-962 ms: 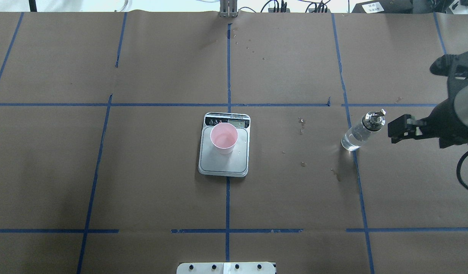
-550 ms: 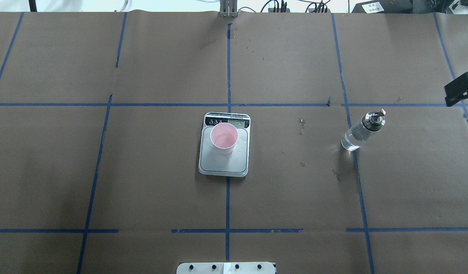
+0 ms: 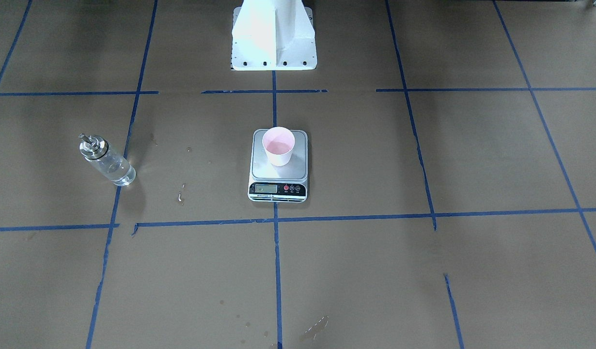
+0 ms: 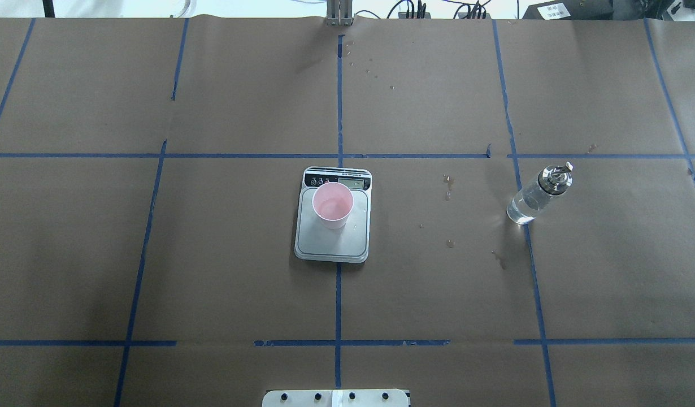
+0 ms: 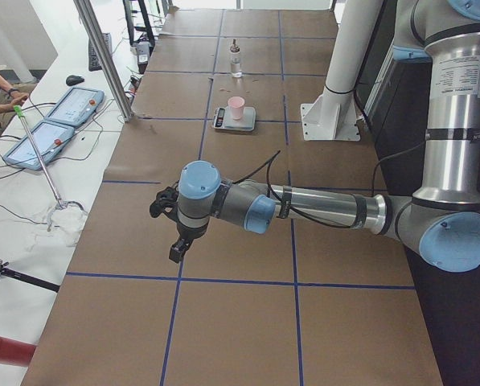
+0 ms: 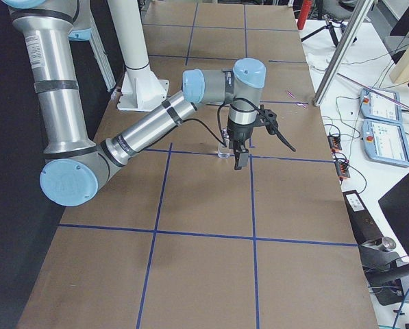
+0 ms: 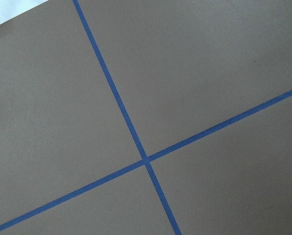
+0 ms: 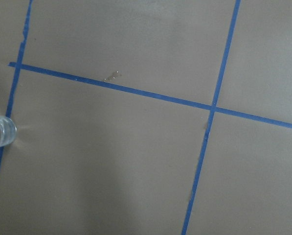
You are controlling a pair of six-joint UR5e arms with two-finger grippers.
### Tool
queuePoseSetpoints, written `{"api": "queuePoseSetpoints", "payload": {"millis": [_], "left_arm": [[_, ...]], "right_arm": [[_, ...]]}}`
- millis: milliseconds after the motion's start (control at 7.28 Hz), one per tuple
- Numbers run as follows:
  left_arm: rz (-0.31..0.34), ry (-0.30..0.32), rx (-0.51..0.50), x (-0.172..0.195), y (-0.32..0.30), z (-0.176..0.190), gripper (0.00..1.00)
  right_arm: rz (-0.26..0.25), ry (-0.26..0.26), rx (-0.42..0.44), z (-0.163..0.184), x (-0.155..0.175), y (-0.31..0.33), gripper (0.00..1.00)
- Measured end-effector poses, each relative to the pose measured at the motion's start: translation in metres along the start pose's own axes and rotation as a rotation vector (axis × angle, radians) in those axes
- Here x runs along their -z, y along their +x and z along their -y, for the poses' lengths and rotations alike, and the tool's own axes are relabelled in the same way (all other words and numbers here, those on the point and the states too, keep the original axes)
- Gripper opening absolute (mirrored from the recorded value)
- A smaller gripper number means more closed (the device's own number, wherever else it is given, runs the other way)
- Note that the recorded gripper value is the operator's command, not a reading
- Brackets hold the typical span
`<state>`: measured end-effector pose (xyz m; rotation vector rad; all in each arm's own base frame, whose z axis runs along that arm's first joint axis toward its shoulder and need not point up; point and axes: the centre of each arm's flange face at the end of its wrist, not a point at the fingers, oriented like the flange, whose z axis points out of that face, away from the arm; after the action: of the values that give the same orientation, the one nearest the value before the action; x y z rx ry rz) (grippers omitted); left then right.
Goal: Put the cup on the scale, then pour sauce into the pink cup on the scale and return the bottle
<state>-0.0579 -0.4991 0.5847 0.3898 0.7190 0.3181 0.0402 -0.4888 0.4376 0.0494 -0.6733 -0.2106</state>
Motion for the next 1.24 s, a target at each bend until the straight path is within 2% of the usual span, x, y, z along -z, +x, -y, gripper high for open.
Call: {"api": "queuePoseSetpoints", "payload": {"millis": [137,275,412,550,825,1100,1237], "left_arm": [[-0.001,-0.005,0.004,-0.002,-0.001,-0.002,1.00],[-0.003,-0.014,0.013,-0.005,-0.004,-0.008,1.00],[-0.006,-0.025,0.023,-0.010,-0.006,-0.017,1.00],[-0.008,-0.036,0.033,-0.013,-0.008,-0.027,1.00],[-0.004,-0.060,0.053,-0.021,-0.012,-0.044,1.00],[-0.004,-0.074,0.069,-0.023,-0.013,-0.048,1.00],[-0.007,-0.088,0.083,-0.024,-0.014,-0.049,1.00]], "right_arm": [[0.037,-0.004,0.007,-0.009,-0.012,0.029,1.00],[0.059,0.018,0.016,-0.020,-0.032,0.054,1.00],[0.060,0.048,0.035,-0.031,-0.054,0.075,1.00],[0.059,0.052,0.035,-0.040,-0.077,0.093,1.00],[0.070,0.003,-0.009,-0.050,-0.116,0.123,1.00],[0.076,-0.020,-0.040,-0.054,-0.129,0.133,1.00],[0.075,-0.015,-0.044,-0.054,-0.131,0.135,1.00]]}}
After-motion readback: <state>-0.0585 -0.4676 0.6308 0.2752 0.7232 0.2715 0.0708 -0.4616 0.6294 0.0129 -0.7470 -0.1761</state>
